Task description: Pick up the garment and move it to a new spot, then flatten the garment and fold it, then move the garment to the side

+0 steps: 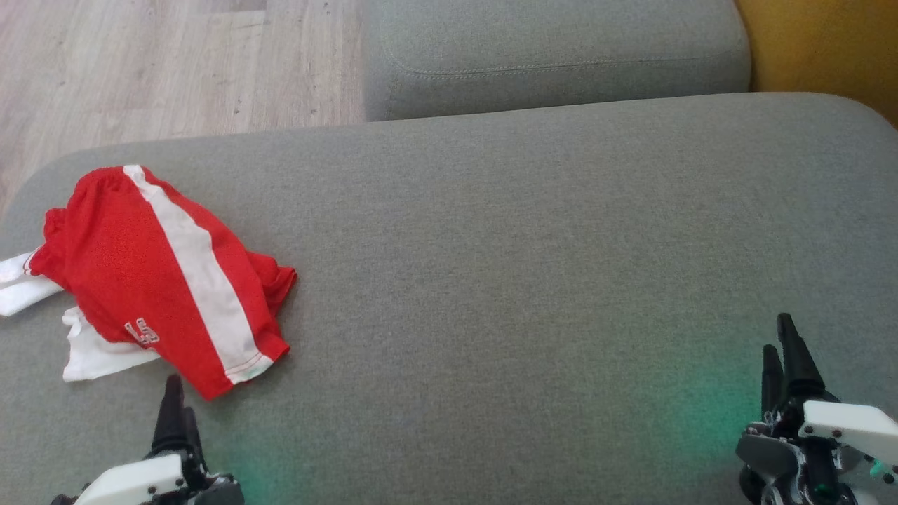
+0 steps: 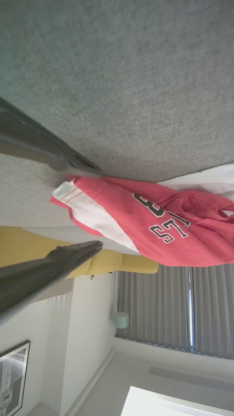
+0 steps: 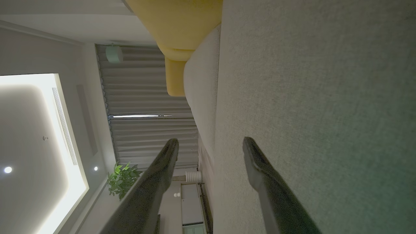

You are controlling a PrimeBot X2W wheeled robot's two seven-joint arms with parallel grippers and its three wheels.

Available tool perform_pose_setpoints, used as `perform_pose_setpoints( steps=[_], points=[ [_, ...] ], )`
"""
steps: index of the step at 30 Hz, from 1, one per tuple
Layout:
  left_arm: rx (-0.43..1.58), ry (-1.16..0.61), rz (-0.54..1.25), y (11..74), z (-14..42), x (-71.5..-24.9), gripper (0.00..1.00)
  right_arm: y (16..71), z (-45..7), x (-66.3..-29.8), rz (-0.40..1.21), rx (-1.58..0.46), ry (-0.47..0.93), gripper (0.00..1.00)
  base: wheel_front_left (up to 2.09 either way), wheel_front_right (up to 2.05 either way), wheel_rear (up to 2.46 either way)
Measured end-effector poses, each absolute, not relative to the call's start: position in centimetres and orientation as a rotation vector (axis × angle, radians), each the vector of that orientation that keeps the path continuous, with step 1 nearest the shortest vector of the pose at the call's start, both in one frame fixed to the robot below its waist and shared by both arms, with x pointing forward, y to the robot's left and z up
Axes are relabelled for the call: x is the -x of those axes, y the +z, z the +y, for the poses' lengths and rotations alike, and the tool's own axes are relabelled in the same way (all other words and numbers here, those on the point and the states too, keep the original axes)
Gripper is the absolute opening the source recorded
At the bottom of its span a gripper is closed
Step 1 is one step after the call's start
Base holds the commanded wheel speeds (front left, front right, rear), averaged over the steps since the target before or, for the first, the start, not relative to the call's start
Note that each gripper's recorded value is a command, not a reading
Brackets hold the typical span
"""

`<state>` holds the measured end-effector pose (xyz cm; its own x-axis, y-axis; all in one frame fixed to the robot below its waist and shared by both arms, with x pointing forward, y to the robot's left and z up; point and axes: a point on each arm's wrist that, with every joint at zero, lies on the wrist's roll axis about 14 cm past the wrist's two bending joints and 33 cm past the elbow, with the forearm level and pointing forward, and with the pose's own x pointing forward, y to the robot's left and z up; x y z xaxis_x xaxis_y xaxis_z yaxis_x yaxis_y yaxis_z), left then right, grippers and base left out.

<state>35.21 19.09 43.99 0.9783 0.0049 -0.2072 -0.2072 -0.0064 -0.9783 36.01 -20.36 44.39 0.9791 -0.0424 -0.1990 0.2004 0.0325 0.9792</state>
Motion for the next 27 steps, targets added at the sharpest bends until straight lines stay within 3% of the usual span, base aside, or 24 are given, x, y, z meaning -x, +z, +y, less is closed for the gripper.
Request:
perform_pose_setpoints(
  steps=[27],
  points=[
    [1.281, 0.133, 0.045, 47.2, 20.6, -36.3, 1.0, 48.2, -19.6, -37.5, 0.062, -1.066, -0.071, 1.0, 0.0, 0.0, 0.0]
  ],
)
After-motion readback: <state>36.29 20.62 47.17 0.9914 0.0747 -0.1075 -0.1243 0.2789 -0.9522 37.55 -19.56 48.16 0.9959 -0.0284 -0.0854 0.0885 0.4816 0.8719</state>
